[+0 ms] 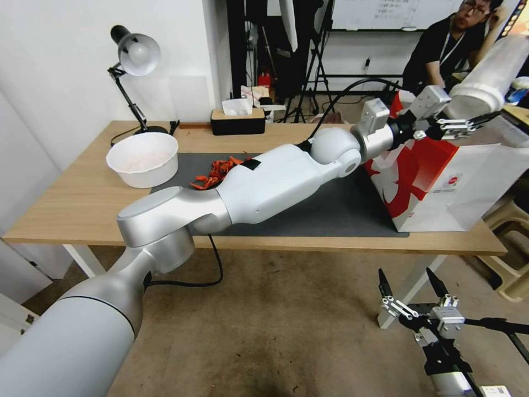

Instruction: Pick up the trash from the table and place it into the takeout bag.

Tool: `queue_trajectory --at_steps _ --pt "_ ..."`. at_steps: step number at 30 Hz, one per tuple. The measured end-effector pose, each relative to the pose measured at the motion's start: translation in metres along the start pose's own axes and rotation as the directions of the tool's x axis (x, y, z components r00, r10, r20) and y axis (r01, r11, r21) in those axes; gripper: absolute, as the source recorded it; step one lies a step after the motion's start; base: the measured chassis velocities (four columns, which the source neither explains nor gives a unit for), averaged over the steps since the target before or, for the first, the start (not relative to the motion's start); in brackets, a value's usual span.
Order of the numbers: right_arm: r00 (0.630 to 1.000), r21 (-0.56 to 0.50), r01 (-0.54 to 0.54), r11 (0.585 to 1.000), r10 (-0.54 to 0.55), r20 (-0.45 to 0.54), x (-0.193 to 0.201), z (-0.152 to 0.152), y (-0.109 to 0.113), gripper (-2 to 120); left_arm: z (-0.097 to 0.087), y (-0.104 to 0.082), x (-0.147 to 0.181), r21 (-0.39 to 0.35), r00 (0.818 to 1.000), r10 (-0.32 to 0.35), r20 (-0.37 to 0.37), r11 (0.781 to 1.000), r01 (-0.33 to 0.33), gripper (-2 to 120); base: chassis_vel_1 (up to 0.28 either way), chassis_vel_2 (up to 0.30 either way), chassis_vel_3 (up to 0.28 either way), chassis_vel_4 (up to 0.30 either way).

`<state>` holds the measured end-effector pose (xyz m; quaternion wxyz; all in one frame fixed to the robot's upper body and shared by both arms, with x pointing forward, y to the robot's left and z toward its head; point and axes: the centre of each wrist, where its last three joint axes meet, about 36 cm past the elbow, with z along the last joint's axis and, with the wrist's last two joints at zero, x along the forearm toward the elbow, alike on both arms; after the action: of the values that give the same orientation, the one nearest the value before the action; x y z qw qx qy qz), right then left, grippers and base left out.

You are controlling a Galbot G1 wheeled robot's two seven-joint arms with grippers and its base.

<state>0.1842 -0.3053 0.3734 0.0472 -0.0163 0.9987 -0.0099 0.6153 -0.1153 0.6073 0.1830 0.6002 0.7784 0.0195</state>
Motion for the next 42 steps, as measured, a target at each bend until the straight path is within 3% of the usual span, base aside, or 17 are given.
queue_trajectory --at_steps 9,17,23,25,27,29,31,32,34,35,39,41,42 --pt "1.000 0.005 -0.003 1.000 0.003 0.004 0.005 0.001 -0.006 100 -0.001 -0.014 -0.002 -0.003 1.000 -0.011 0.006 1.000 0.011 97 0.000 0.000 0.000 0.000" --pt "1.000 0.005 0.005 1.000 -0.005 0.006 0.005 0.000 -0.005 100 -0.008 -0.023 -0.004 0.007 0.998 -0.049 0.031 0.999 0.049 100 0.000 0.000 0.000 0.000" --pt "1.000 0.000 0.014 1.000 -0.014 0.007 0.004 0.000 -0.003 100 -0.010 -0.025 0.005 0.010 0.989 -0.141 0.050 0.990 0.141 100 0.000 0.000 0.000 0.000" --pt "1.000 -0.004 0.019 1.000 -0.019 0.007 0.002 0.002 -0.002 100 -0.006 -0.020 0.029 0.006 0.975 -0.221 0.032 0.975 0.221 100 0.000 0.000 0.000 0.000" --pt "1.000 -0.005 0.022 1.000 -0.022 0.006 0.001 0.002 -0.001 100 -0.004 -0.017 0.039 -0.001 0.969 -0.247 0.022 0.969 0.247 100 0.000 0.000 0.000 0.000" --pt "1.000 -0.002 0.030 1.000 -0.030 0.000 -0.001 0.003 -0.002 100 0.003 -0.006 0.075 -0.026 0.939 -0.345 -0.013 0.938 0.345 100 0.000 0.000 0.000 0.000" --pt "0.999 -0.001 0.033 0.999 -0.033 -0.001 -0.001 0.003 -0.003 100 0.004 -0.005 0.085 -0.033 0.928 -0.372 -0.024 0.928 0.371 100 0.000 0.000 0.000 0.000" --pt "0.999 0.000 0.035 0.999 -0.035 -0.002 -0.001 0.003 -0.003 100 0.005 -0.005 0.099 -0.043 0.910 -0.413 -0.034 0.910 0.412 100 0.000 0.000 0.000 0.000" --pt "0.999 0.004 0.039 0.999 -0.039 -0.005 -0.001 0.002 -0.005 100 0.005 -0.013 0.125 -0.063 0.860 -0.508 -0.053 0.861 0.504 100 0.000 0.000 0.000 0.000" --pt "0.999 0.004 0.039 0.999 -0.039 -0.005 -0.001 0.002 -0.005 100 0.005 -0.013 0.125 -0.063 0.860 -0.508 -0.053 0.861 0.504 100 0.000 0.000 0.000 0.000" --pt "0.999 0.010 0.042 0.999 -0.042 -0.010 0.001 0.001 -0.010 100 0.010 -0.038 0.178 -0.081 0.790 -0.605 -0.096 0.796 0.600 100 0.000 0.000 0.000 0.000" --pt "0.999 0.011 0.042 0.999 -0.042 -0.010 0.001 0.001 -0.011 100 0.012 -0.041 0.187 -0.083 0.782 -0.615 -0.101 0.788 0.610 100 0.000 0.000 0.000 0.000" --pt "0.999 0.011 0.042 0.999 -0.042 -0.009 0.001 0.001 -0.012 100 0.015 -0.048 0.210 -0.082 0.763 -0.636 -0.114 0.772 0.630 100 0.000 0.000 0.000 0.000"
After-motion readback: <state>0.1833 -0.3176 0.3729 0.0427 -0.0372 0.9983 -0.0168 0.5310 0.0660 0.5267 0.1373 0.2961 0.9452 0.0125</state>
